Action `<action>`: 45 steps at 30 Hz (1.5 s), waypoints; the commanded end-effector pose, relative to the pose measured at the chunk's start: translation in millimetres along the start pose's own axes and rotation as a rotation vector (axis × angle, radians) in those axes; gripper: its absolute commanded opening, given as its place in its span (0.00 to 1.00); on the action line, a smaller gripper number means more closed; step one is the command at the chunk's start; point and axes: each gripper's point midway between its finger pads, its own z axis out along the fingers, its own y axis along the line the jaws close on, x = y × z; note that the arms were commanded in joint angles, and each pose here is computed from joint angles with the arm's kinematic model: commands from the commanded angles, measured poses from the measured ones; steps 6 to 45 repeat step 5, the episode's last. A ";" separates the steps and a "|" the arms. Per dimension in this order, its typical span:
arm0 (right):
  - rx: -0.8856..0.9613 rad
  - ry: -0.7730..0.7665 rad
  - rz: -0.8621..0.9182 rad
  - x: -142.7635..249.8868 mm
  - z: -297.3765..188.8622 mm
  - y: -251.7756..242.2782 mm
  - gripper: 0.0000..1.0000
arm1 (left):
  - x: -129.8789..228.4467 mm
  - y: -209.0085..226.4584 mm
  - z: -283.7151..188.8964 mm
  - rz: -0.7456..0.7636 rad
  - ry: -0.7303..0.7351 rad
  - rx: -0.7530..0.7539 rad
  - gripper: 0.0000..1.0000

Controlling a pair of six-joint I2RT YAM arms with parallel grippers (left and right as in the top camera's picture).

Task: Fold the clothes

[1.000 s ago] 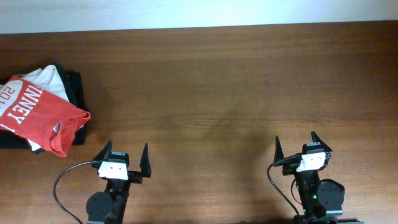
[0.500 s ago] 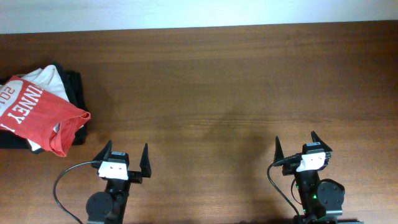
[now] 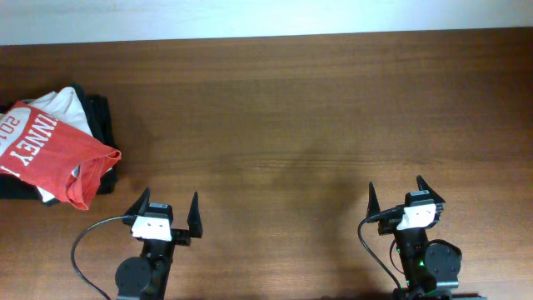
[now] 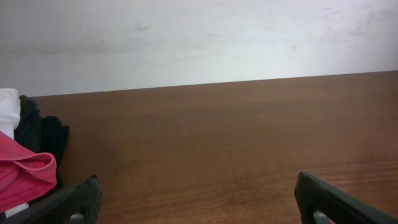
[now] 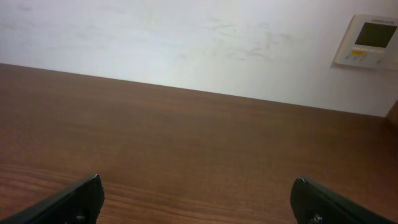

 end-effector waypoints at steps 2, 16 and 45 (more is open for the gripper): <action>0.015 0.006 -0.005 2.7 -0.1 -3.0 0.99 | 1.7 2.9 0.0 0.022 0.001 -0.015 0.99; 0.015 0.006 -0.005 2.6 -0.1 -3.0 0.99 | 1.7 2.9 0.0 0.022 0.001 -0.015 0.99; 0.015 0.006 -0.005 2.6 -0.1 -3.0 0.99 | 1.7 2.9 0.0 0.022 0.001 -0.015 0.99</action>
